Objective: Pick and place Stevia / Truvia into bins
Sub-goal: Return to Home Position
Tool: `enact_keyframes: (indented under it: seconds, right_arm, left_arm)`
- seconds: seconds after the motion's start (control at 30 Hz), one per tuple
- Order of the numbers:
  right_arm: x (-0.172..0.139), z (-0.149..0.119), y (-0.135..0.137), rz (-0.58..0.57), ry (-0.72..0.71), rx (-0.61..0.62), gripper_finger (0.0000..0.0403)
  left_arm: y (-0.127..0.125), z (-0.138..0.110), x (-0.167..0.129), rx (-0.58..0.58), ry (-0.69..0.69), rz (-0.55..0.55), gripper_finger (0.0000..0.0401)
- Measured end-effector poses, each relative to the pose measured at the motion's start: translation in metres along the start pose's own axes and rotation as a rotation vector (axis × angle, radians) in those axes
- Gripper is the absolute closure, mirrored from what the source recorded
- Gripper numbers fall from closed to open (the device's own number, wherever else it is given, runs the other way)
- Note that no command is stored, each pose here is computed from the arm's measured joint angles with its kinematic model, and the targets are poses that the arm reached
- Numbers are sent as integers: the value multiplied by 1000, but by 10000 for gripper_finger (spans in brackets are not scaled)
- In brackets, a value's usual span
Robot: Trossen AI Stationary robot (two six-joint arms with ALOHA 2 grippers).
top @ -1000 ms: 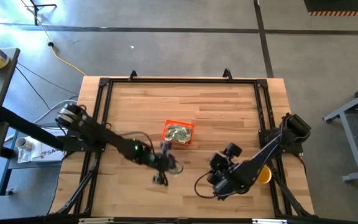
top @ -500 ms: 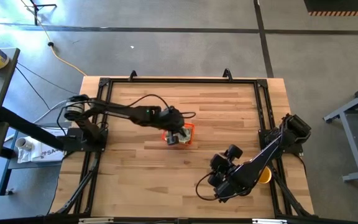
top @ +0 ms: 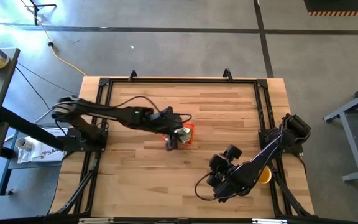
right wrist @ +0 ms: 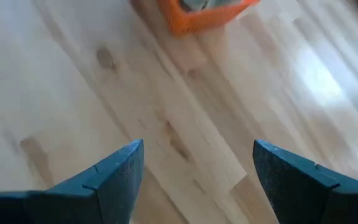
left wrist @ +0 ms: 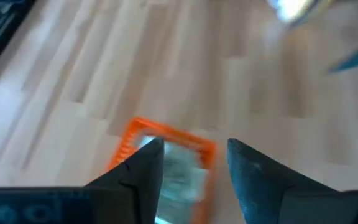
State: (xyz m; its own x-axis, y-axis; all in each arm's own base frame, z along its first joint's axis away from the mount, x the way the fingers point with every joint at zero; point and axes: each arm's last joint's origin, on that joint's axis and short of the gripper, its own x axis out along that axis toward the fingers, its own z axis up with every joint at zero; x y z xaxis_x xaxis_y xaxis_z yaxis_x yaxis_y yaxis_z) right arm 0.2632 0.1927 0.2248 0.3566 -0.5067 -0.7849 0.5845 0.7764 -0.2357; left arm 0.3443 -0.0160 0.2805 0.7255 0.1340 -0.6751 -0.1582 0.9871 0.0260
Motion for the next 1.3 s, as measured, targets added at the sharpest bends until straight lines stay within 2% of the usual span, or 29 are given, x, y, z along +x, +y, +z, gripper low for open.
enact_keyframes:
  seconds: [0.07, 0.17, 0.3, 0.37, 0.43, 0.53, 0.6, 0.73, 0.8, 0.87, 0.93, 1.03, 1.17, 1.27, 1.3]
  right_arm:
    - [-1, 4, 0, 15, 41, -11, 111]
    - [-6, 14, -5, 21, 152, -105, 111]
    - [-20, 40, -24, -86, 198, -7, 111]
    - [-29, 59, -33, -111, 154, 32, 111]
    - [-40, 78, -37, -68, 40, 8, 111]
    - [-62, 101, -41, 45, -170, -9, 111]
    - [-66, 106, -46, 101, -226, 22, 111]
    - [-46, 87, -48, 252, -218, 129, 111]
    - [-30, 75, -51, 405, -176, 199, 111]
    - [-17, 69, -59, 601, -172, 257, 111]
    - [-6, 70, -73, 763, -235, 270, 111]
    - [-1, 74, -108, 866, -385, 284, 111]
    - [-2, 64, -157, 835, -449, 332, 111]
    - [3, 48, -184, 785, -413, 502, 111]
    - [1, 45, -192, 792, -441, 530, 111]
  left_arm:
    - [-8, 15, -31, -35, -2, -35, 182]
    - [-15, 31, -77, -54, 53, -113, 171]
    - [-25, 39, -132, -30, 90, -190, 165]
    - [-26, 38, -150, -47, 82, -210, 164]
    - [-27, 32, -159, -36, 68, -219, 165]
    - [-26, 18, -161, -61, -22, -247, 163]
    - [-28, -1, -149, -103, -109, -318, 163]
    - [-30, -56, -113, -191, -270, -572, 162]
    - [-28, -84, -101, -232, -325, -683, 162]
    - [-24, -103, -99, -273, -390, -740, 162]
    - [-15, -117, -104, -290, -447, -739, 162]
    - [5, -132, -114, -316, -488, -682, 162]
    - [24, -147, -138, -300, -506, -610, 162]
    - [35, -158, -155, -275, -550, -559, 162]
    - [38, -162, -160, -274, -568, -537, 162]
